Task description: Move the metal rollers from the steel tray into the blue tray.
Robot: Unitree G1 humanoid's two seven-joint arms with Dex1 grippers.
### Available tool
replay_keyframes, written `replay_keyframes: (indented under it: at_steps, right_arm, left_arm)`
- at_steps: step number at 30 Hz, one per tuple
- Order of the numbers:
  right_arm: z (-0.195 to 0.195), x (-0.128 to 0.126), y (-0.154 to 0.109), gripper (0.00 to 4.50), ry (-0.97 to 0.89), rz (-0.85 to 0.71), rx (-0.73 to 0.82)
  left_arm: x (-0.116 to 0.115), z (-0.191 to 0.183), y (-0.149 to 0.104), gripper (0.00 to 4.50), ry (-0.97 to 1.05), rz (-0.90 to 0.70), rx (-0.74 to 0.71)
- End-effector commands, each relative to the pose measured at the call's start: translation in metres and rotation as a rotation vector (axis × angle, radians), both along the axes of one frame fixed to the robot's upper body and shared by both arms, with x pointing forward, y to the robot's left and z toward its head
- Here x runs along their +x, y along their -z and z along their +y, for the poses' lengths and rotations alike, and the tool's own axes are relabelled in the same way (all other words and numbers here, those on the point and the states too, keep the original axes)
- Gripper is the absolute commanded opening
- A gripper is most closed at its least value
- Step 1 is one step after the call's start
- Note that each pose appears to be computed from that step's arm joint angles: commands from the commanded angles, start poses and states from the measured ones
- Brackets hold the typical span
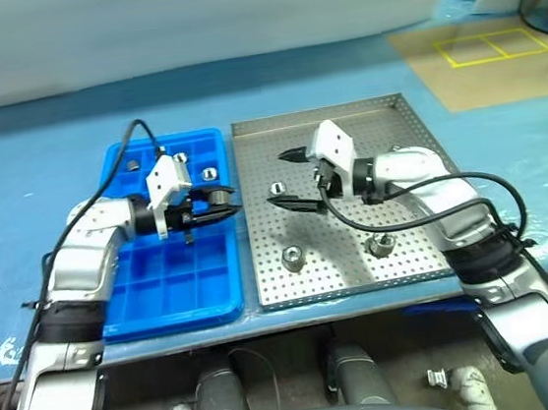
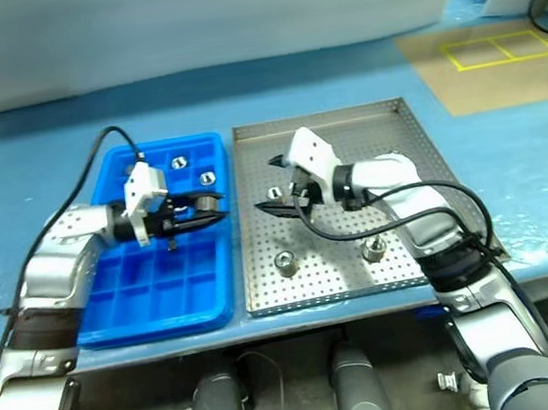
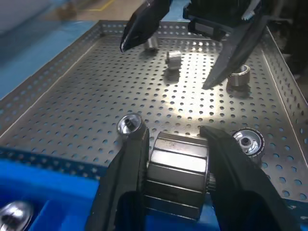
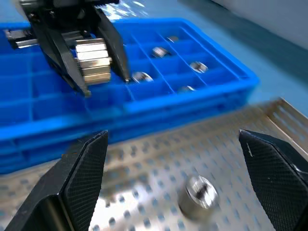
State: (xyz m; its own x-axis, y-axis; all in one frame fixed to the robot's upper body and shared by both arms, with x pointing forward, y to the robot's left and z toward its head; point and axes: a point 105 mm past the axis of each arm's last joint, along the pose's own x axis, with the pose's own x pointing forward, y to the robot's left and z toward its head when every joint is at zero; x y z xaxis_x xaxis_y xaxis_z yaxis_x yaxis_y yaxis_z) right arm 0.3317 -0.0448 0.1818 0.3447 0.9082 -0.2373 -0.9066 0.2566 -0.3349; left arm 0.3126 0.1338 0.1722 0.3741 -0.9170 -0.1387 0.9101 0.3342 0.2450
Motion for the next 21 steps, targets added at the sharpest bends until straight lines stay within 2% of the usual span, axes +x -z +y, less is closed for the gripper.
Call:
replay_keyframes:
  at_steps: [1, 4, 7, 11, 16, 21]
  right_arm:
    - [0.026, 0.002, -0.016, 4.46, -0.136, -0.071, 0.004]
    - [0.046, 0.003, -0.015, 4.46, -0.214, -0.082, 0.004]
    - [0.06, -0.003, -0.01, 4.46, -0.281, -0.084, 0.001]
    - [0.067, -0.004, -0.005, 4.46, -0.313, -0.07, 0.005]
    - [0.063, -0.001, -0.002, 4.46, -0.307, -0.066, -0.008]
    - [0.056, 0.002, 0.0, 4.46, -0.284, -0.05, -0.016]
  left_arm:
    - [-0.015, 0.022, -0.01, 1.32, -0.114, -0.08, 0.032]
    - [-0.021, 0.036, -0.004, 1.32, -0.208, -0.141, 0.075]
    - [-0.014, 0.048, -0.007, 1.32, -0.339, -0.208, 0.03]
    - [-0.012, 0.067, 0.003, 1.32, -0.465, -0.208, -0.035]
    - [-0.021, 0.074, -0.001, 1.32, -0.487, -0.18, -0.076]
    - [-0.036, 0.107, 0.006, 1.32, -0.593, -0.109, -0.058]
